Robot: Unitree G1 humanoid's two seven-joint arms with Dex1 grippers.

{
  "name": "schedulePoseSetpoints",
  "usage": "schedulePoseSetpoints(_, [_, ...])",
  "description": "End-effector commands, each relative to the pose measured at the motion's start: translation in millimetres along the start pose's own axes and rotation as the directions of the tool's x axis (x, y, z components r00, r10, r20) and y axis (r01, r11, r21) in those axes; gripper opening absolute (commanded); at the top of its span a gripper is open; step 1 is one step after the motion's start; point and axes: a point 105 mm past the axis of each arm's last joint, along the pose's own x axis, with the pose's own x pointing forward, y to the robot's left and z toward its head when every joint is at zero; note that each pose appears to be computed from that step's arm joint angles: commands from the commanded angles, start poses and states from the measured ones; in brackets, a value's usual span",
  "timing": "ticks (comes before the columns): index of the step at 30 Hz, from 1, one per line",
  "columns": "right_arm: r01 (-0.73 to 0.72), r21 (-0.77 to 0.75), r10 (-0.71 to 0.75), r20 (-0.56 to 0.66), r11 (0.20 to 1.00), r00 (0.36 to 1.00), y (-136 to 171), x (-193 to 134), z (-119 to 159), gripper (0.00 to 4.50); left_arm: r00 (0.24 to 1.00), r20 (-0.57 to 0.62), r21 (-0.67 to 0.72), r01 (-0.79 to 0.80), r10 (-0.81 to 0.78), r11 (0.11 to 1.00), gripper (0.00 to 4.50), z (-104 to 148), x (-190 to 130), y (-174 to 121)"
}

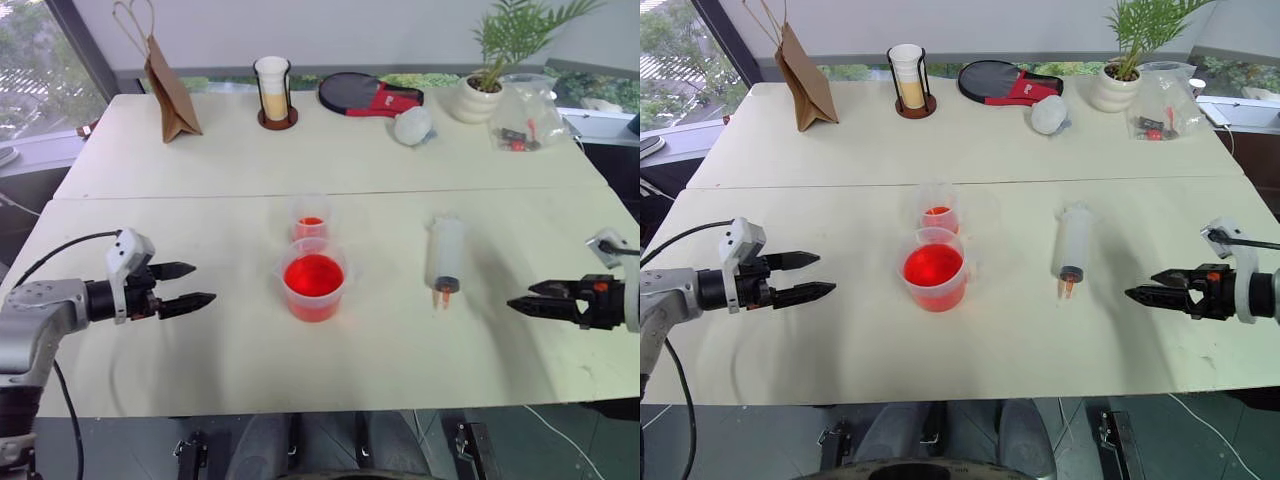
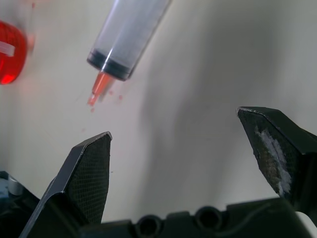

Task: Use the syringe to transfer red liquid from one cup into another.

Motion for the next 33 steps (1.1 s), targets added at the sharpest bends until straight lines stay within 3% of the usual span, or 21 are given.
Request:
schedulePoseSetpoints(1, [0.029, -0.038, -0.027, 0.05, 0.999, 0.998, 0, -6, 12, 4.5, 0.998, 0.046, 0.037, -0.045, 0.043, 0.998, 4.46, 14, -8, 6])
schedulePoseSetpoints(8, [0.1, -0.101, -0.095, 0.054, 0.99, 0.994, -6, -2, 17, 4.5, 0.995, 0.083, 0.065, -0.064, 0.058, 0.996, 4.46, 24, -4, 10])
schedulePoseSetpoints(14, [0.134, -0.021, -0.131, 0.112, 0.991, 0.985, -12, -3, 33, 4.5, 0.995, 0.079, 0.098, -0.064, 0.056, 0.993, 4.46, 30, 0, 12])
schedulePoseSetpoints(16, [0.135, 0.011, -0.136, 0.052, 0.991, 0.989, -10, -4, 41, 4.5, 0.996, 0.067, 0.143, -0.069, 0.06, 0.987, 4.46, 41, -1, 16])
schedulePoseSetpoints(18, [0.12, -0.096, -0.118, 0.025, 0.988, 0.993, 1, -5, 70, 4.5, 0.997, 0.07, 0.228, -0.031, 0.016, 0.973, 4.46, 75, -5, 16])
schedulePoseSetpoints(23, [0.202, -0.181, -0.204, 0.006, 0.963, 0.979, -7, 4, 119, 4.5, 0.998, 0.052, 0.366, 0.018, -0.04, 0.93, 4.46, 119, -2, 17])
schedulePoseSetpoints(27, [0.184, -0.05, -0.188, -0.105, 0.982, 0.976, -9, 21, 121, 4.5, 0.989, 0.088, 0.399, 0.077, -0.122, 0.914, 4.46, 140, 5, 11])
schedulePoseSetpoints(33, [0.199, 0.195, -0.164, -0.182, 0.96, 0.969, -6, 49, 126, 4.5, 0.984, 0.08, 0.415, 0.112, -0.159, 0.903, 4.46, 136, 16, 4])
